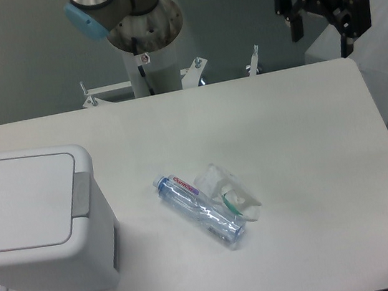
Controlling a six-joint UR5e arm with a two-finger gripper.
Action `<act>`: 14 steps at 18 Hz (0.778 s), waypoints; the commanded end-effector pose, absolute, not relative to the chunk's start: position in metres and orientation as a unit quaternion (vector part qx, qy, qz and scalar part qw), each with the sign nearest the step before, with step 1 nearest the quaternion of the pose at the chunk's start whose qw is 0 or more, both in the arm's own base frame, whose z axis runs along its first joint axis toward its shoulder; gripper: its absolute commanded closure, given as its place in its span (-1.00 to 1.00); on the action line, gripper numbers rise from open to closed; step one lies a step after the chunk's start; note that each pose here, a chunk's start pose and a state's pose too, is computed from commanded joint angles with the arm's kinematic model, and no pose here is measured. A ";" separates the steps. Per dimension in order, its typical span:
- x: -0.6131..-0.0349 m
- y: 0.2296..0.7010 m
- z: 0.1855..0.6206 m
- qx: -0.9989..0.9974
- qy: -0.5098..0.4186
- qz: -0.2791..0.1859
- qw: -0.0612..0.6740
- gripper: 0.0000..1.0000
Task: Open the trash can
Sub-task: 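Move the open gripper toward the white trash can lid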
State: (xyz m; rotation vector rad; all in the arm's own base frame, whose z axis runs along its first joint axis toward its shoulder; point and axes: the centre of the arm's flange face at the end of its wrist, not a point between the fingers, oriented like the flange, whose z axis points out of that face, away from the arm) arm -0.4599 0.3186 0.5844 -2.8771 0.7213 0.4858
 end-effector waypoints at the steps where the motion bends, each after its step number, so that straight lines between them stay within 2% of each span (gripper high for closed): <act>1: -0.459 0.318 0.585 -0.955 0.239 0.162 0.067 -1.00; 4: -0.458 0.321 0.585 -0.956 0.236 0.161 0.072 -1.00; 7: -0.452 0.327 0.585 -0.966 0.189 0.154 0.088 -1.00; 14: -0.409 0.380 0.577 -0.979 0.092 0.130 0.124 -1.00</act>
